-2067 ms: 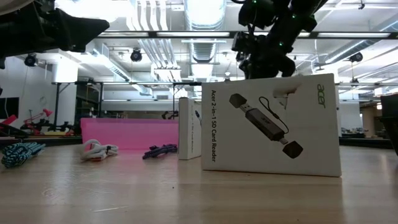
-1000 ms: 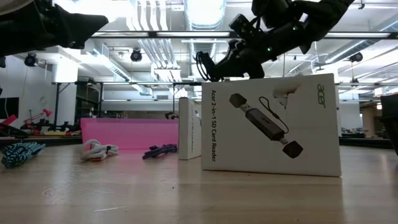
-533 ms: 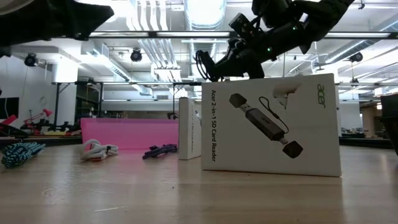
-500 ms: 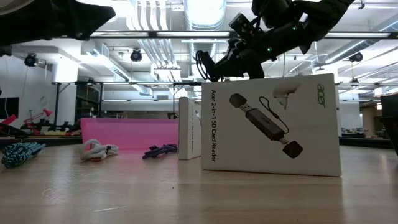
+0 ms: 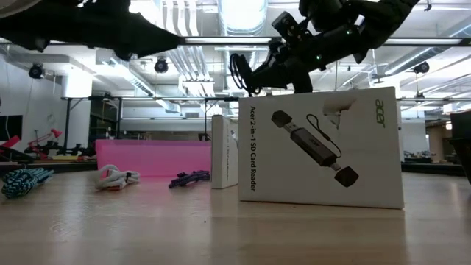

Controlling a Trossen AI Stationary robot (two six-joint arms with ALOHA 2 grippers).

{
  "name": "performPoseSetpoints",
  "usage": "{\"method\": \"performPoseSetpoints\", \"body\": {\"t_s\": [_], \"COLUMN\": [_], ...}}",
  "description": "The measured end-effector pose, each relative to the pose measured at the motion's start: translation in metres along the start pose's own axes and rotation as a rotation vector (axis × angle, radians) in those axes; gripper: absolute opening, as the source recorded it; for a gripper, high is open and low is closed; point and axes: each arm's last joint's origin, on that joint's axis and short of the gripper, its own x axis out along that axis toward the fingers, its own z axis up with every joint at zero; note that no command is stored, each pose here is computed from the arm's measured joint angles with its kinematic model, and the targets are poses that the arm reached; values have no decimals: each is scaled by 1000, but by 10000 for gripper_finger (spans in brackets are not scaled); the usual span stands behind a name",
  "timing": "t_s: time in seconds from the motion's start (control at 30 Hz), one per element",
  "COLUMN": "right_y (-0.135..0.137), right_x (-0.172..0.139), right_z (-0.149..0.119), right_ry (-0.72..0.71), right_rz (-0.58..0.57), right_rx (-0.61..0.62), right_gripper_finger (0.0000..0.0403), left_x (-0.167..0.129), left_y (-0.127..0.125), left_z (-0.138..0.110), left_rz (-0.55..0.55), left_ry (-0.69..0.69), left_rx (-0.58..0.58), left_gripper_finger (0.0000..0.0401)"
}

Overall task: Pick and place items into bin
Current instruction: Put the black cable wire into the pink bin

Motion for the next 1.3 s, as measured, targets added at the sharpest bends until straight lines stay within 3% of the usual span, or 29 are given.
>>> {"method": "performPoseSetpoints", "body": {"t_s": [0.23, 0.43, 0.6, 0.73, 1.3], "right_y": [1, 14, 18, 20, 21], "right_x": [16, 35, 49, 54, 56], "right_z": [0, -15, -27, -31, -31], "right_ry": [-118, -105, -51, -66, -113], "right_rz": [-77, -93, -233, -309, -328], "right_rx": [-144, -222, -284, -282, -230], "right_gripper_finger": [20, 20, 20, 20, 20], "left_x": [28, 42, 50, 53, 62], "left_y": [-3, -7, -12, -15, -9], "left_z": [8, 9, 4, -3, -12], "left_rz": [119, 128, 124, 121, 175], "left_ry": [40, 57, 85, 109, 113], "left_rx": [-62, -53, -37, -23, -40], "left_gripper_finger": [171, 171, 171, 171, 171]}}
